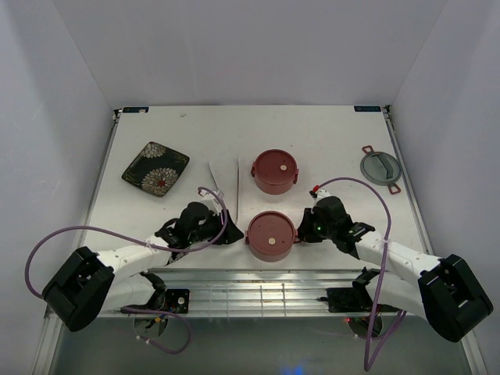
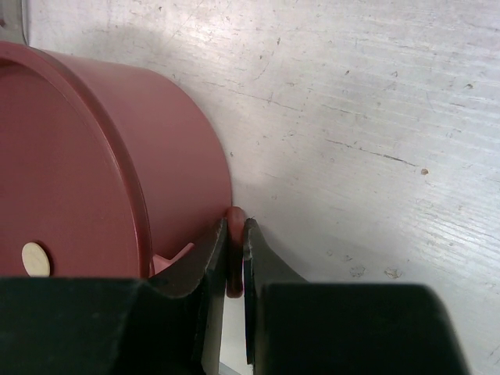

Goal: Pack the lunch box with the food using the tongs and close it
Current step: Move the packing box to the center of the board.

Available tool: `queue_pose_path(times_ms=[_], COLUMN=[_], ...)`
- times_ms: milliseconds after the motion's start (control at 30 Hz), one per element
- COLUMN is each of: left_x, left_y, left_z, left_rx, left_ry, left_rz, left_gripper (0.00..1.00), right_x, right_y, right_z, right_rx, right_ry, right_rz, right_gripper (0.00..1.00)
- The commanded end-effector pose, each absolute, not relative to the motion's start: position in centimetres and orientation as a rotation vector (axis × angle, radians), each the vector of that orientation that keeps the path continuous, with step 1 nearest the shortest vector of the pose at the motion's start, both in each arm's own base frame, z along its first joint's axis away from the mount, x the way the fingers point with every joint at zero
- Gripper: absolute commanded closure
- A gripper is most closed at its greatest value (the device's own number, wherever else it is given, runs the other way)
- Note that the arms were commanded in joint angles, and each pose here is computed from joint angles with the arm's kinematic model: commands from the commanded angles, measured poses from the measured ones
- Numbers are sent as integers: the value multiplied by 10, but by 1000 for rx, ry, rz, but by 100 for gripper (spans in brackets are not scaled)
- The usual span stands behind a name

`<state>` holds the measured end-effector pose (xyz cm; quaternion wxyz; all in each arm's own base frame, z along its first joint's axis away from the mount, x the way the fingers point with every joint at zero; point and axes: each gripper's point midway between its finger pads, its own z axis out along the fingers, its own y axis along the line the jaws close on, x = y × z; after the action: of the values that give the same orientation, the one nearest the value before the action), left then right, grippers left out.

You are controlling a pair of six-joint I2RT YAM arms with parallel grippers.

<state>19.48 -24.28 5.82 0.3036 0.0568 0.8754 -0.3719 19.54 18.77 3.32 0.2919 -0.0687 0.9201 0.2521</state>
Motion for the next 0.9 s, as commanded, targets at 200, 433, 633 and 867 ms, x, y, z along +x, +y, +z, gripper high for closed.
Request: queue_pose_path(times_ms=[200,433,633,867], left_x=[191,187,184,174], left_y=[-249,-259,-257,-254], left_z=[50,51,48,53], left_rx=[127,127,123,122], left_ry=[2287,2280,2280,2235], left_rz=[-971,-1056,-1066,-1130], left_gripper=[44,43,42,41], right_x=[190,188,189,188], right_y=[181,181,183,186], right_z=[25,24,24,23], right_rx=[-234,-243,-256,-267], right_ry=[2476,2476,2469,2476], right_rz=[635,642,649,667], right_gripper=[92,92,92,92])
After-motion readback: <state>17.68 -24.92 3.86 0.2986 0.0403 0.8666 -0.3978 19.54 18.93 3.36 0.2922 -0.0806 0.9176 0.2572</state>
